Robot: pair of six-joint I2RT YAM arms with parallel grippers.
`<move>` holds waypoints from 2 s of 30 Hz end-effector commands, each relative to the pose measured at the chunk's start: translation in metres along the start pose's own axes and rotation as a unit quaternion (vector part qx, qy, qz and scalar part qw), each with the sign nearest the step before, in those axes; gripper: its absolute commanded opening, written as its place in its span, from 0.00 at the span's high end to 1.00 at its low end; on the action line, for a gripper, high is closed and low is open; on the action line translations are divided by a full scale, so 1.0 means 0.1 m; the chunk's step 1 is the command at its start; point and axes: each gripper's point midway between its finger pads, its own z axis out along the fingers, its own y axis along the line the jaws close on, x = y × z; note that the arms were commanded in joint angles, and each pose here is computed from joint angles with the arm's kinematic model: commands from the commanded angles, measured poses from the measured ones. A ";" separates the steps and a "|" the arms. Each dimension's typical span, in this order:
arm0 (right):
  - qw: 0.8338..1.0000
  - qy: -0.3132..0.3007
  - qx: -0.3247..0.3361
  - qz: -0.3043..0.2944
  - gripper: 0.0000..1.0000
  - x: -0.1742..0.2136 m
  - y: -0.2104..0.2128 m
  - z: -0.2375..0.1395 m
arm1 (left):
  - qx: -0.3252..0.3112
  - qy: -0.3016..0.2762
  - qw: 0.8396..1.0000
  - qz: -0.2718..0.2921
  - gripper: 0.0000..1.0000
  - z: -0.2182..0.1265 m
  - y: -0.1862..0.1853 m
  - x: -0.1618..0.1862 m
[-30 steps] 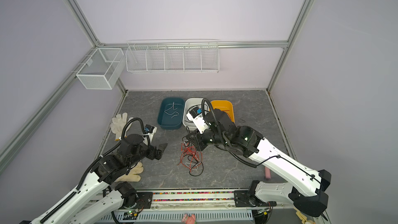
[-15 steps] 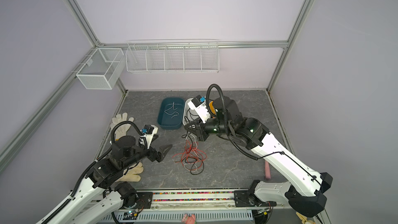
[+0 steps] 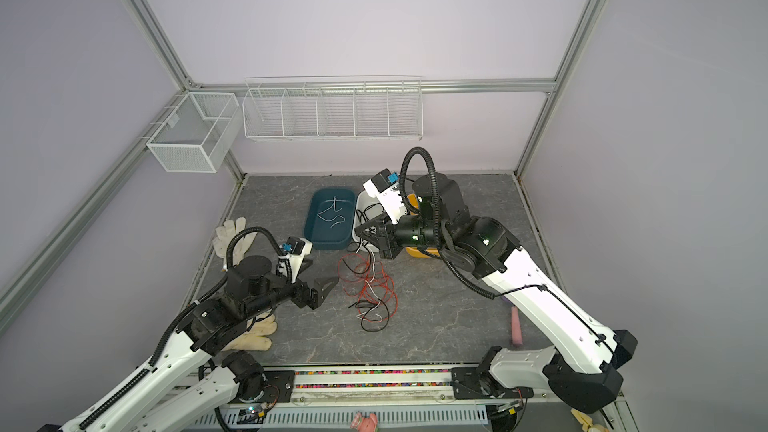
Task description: Untangle the cables
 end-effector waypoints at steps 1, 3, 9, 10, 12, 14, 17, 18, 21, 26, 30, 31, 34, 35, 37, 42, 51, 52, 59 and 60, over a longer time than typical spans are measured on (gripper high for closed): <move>1.000 -0.011 -0.024 -0.006 0.94 0.00 0.07 -0.03 | 0.033 -0.043 0.997 -0.051 0.01 -0.01 -0.13 -0.23; 0.999 -0.013 -0.030 -0.008 0.94 0.03 0.10 -0.05 | 0.051 -0.058 0.994 -0.072 0.01 0.02 -0.18 -0.25; 1.000 -0.024 -0.012 0.001 0.94 0.03 0.03 -0.08 | 0.093 -0.088 0.986 -0.107 0.01 0.05 -0.34 -0.13; 1.000 -0.024 -0.006 0.005 0.94 0.02 0.01 -0.08 | 0.093 -0.091 0.986 -0.106 0.01 0.07 -0.35 -0.05; 1.000 -0.023 0.005 0.012 0.94 0.02 -0.03 -0.07 | 0.092 -0.102 0.985 -0.102 0.01 0.09 -0.36 0.07; 0.999 -0.026 0.020 0.018 0.94 0.02 -0.08 -0.07 | 0.096 -0.110 0.985 -0.095 0.01 0.12 -0.38 0.17; 0.999 -0.027 0.028 0.024 0.94 0.00 -0.11 -0.06 | 0.101 -0.113 0.985 -0.085 0.01 0.16 -0.40 0.26; 0.999 -0.027 0.027 0.026 0.94 0.00 -0.11 -0.06 | 0.101 -0.116 0.985 -0.080 0.01 0.18 -0.40 0.27; 0.999 -0.027 0.023 0.031 0.94 -0.01 -0.10 -0.05 | 0.098 -0.117 0.986 -0.063 0.00 0.25 -0.39 0.32; 0.999 -0.022 0.018 0.037 0.94 0.01 -0.10 -0.01 | 0.079 -0.118 0.990 -0.023 0.02 0.38 -0.34 0.38; 0.999 -0.023 0.017 0.042 0.94 0.02 -0.11 -0.01 | 0.077 -0.118 0.990 0.003 0.06 0.46 -0.35 0.39; 0.999 -0.022 0.016 0.043 0.94 0.03 -0.11 -0.01 | 0.083 -0.118 0.989 0.008 0.06 0.48 -0.37 0.39; 0.999 -0.022 0.013 0.045 0.94 0.04 -0.09 -0.01 | 0.105 -0.116 0.988 0.020 0.08 0.52 -0.46 0.39; 0.999 -0.021 0.010 0.046 0.94 0.04 -0.08 -0.01 | 0.110 -0.115 0.987 0.022 0.09 0.53 -0.48 0.40; 0.999 -0.022 0.006 0.046 0.94 0.03 -0.06 -0.02 | 0.121 -0.115 0.986 0.029 0.11 0.56 -0.52 0.40; 0.999 -0.026 -0.004 0.045 0.94 0.03 -0.02 -0.05 | 0.148 -0.103 0.982 0.050 0.19 0.63 -0.64 0.40; 0.998 -0.025 -0.033 0.053 0.94 0.06 0.06 -0.04 | 0.159 -0.103 0.979 0.069 0.24 0.74 -0.72 0.31; 0.997 -0.030 -0.041 0.054 0.94 0.04 0.09 -0.05 | 0.163 -0.104 0.979 0.068 0.28 0.75 -0.74 0.30; 0.996 -0.043 -0.058 0.057 0.94 0.01 0.17 -0.12 | 0.191 -0.104 0.975 0.048 0.57 0.84 -0.83 0.32; 0.996 -0.044 -0.055 0.057 0.94 0.01 0.17 -0.14 | 0.192 -0.105 0.975 0.047 0.58 0.84 -0.83 0.32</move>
